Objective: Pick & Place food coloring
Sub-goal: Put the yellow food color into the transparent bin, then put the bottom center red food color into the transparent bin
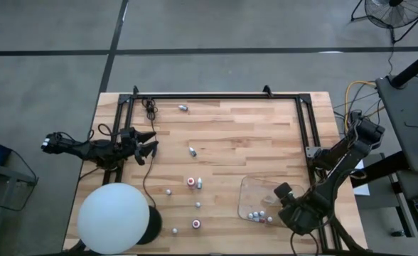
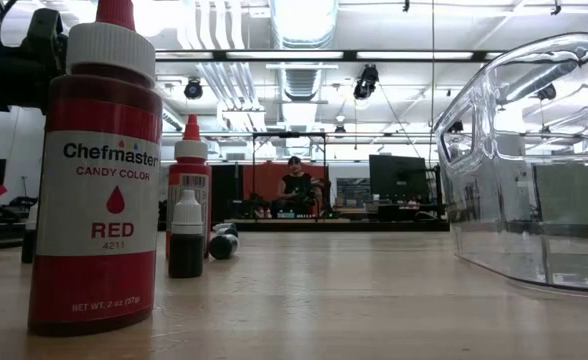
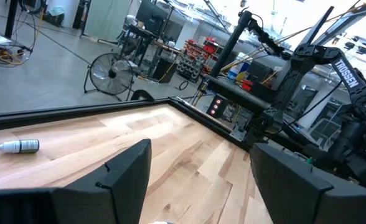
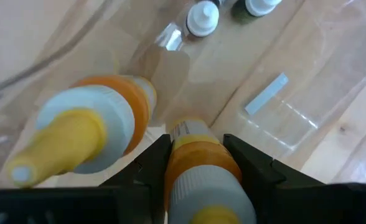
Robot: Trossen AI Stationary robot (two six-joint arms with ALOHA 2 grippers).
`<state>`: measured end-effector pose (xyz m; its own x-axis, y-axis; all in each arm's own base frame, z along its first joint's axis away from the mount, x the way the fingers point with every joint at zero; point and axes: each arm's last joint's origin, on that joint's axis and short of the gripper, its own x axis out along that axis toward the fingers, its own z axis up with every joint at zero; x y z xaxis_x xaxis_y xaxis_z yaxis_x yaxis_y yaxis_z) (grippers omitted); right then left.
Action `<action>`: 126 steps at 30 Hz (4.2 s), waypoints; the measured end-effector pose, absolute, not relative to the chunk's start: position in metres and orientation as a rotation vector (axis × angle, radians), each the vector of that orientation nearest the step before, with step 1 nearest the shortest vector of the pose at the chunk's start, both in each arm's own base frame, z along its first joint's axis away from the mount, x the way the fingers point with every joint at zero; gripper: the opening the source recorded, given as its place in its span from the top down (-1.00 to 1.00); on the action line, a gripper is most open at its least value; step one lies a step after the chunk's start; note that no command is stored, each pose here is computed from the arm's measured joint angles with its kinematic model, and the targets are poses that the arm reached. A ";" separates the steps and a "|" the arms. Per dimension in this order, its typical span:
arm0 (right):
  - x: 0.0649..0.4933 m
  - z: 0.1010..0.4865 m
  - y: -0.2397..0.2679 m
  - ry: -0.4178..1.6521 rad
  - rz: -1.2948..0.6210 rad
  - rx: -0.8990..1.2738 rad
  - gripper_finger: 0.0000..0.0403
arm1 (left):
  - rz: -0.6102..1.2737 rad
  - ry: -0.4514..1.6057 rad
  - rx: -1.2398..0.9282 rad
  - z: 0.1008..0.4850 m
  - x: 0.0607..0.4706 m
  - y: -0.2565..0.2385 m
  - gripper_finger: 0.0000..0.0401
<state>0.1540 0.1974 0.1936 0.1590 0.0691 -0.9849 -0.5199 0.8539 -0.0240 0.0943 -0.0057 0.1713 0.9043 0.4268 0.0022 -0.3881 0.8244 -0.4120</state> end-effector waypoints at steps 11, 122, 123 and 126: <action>0.154 0.191 0.197 1.344 0.436 -0.367 0.16 | 0.433 -0.096 -0.417 0.171 0.094 -0.006 -0.22; 0.447 0.249 0.224 0.978 0.265 -0.131 -0.64 | 0.433 -0.096 -0.417 0.171 0.094 -0.006 -0.22; 0.448 0.248 0.226 0.975 0.267 -0.131 -0.64 | 0.433 -0.096 -0.417 0.171 0.094 -0.006 -0.22; 0.452 0.242 0.230 0.955 0.282 -0.139 -0.64 | 0.434 -0.095 -0.417 0.171 0.094 -0.006 -0.22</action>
